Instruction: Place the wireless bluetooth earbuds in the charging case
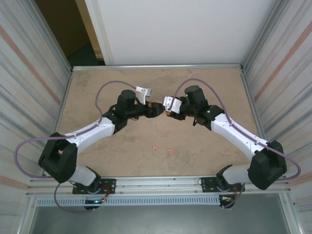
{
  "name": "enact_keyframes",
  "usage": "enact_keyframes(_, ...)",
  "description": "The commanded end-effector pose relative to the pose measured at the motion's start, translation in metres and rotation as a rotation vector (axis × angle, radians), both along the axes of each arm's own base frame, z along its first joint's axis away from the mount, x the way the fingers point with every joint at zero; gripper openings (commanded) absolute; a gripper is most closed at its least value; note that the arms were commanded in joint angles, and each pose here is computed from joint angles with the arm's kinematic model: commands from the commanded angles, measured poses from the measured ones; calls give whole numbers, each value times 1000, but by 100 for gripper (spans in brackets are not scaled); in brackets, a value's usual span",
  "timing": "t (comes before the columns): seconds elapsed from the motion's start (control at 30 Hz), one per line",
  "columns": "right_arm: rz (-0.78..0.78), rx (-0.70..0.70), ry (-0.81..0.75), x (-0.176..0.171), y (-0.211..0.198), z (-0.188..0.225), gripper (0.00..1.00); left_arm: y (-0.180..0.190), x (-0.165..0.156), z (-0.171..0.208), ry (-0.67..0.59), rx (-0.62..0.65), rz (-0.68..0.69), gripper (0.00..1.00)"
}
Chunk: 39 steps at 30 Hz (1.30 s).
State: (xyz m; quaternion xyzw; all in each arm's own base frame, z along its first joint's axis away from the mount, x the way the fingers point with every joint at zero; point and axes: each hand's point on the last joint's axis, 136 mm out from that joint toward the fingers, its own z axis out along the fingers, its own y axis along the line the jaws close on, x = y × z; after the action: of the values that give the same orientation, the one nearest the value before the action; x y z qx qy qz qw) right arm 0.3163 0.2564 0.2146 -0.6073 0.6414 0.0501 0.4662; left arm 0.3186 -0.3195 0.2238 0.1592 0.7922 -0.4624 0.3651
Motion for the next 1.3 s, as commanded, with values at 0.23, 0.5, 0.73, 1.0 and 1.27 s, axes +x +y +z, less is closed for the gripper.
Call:
enact_keyframes(0.23, -11, 57, -23, -3, 4, 12, 35, -18, -4, 17, -5, -65, -63, 58)
enact_keyframes(0.5, -17, 64, -30, -1, 4, 14, 35, -28, -9, 14, 9, -74, -97, 53)
enact_keyframes(0.73, -13, 73, -29, -2, 5, 15, 35, -31, -10, 12, 21, -94, -113, 45)
enact_keyframes(1.0, -26, 72, -32, 0, 4, 15, 36, -33, -12, 14, 17, -98, -129, 31)
enact_keyframes(1.27, -44, 80, -18, 1, 1, 16, 39, -32, -13, 19, 1, -104, -134, 15)
